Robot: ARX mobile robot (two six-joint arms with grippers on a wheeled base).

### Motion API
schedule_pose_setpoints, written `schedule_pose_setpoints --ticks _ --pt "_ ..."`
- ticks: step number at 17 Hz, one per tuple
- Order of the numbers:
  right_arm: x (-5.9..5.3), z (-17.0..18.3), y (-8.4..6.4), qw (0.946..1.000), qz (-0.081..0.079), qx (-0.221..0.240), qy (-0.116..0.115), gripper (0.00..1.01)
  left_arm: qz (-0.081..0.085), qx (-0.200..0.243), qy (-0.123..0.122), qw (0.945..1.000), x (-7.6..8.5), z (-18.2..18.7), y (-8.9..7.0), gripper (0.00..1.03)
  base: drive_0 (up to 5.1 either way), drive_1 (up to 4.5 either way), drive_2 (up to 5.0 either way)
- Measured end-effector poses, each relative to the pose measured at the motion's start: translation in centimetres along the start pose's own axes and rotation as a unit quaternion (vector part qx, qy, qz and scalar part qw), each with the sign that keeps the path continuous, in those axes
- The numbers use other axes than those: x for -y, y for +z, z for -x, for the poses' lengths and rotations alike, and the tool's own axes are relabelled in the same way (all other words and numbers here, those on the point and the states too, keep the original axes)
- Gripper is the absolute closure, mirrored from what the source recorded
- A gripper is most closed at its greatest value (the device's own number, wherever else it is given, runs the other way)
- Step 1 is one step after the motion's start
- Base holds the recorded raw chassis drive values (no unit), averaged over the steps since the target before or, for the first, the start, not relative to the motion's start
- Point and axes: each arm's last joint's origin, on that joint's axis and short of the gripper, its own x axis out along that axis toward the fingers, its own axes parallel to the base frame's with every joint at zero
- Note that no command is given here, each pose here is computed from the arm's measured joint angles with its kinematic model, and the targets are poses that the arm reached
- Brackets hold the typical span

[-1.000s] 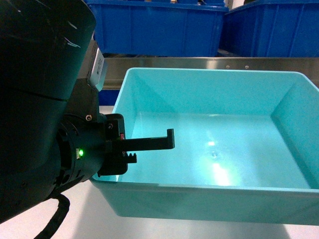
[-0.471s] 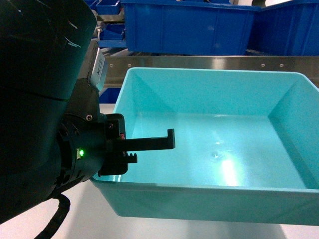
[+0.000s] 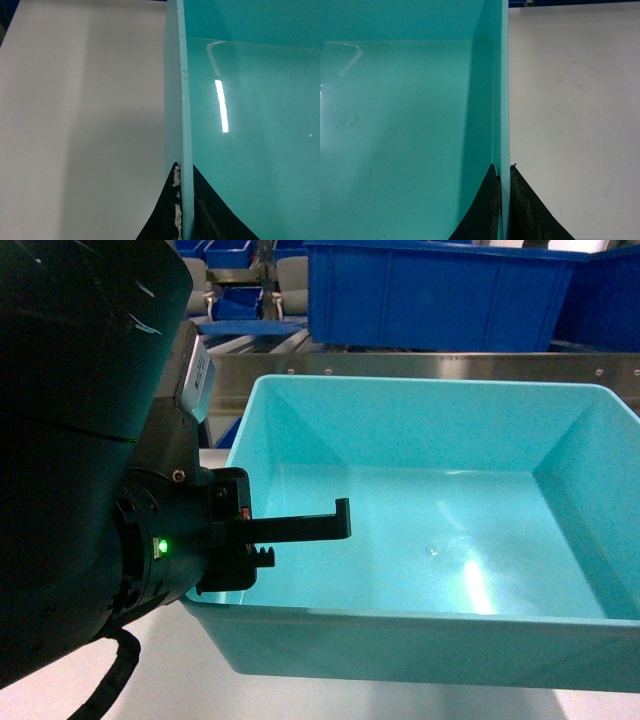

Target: Organize blue bins on left shelf correctly

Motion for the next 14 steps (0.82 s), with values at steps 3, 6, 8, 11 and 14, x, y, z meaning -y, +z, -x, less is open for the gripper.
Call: schedule_pose_setpoints --ticks 3,6,8,11,14 --pt "0.00 -0.01 -0.01 1.0000 0.000 0.000 0.000 0.99 0.000 0.000 0.000 1.0000 0.00 0.00 0.00 1.01 -4.9 2.55 2.5" --pt "-0.01 0.00 0.00 1.0000 0.000 0.000 0.000 0.99 0.000 0.000 0.000 1.0000 0.01 0.00 0.01 1.01 -4.9 2.52 2.5" --pt "-0.01 0.01 0.01 1.0000 0.000 0.000 0.000 0.99 0.000 0.000 0.000 1.0000 0.00 0.00 0.00 1.01 -4.9 2.48 2.5" --pt "-0.01 -0.01 -0.01 1.0000 0.000 0.000 0.000 0.99 0.000 0.000 0.000 1.0000 0.00 0.00 0.01 1.01 -5.0 2.44 2.4" --pt "-0.01 0.01 -0.01 1.0000 0.000 -0.001 0.000 0.99 0.000 0.000 0.000 1.0000 0.00 0.00 0.00 1.01 -4.9 3.07 1.9"
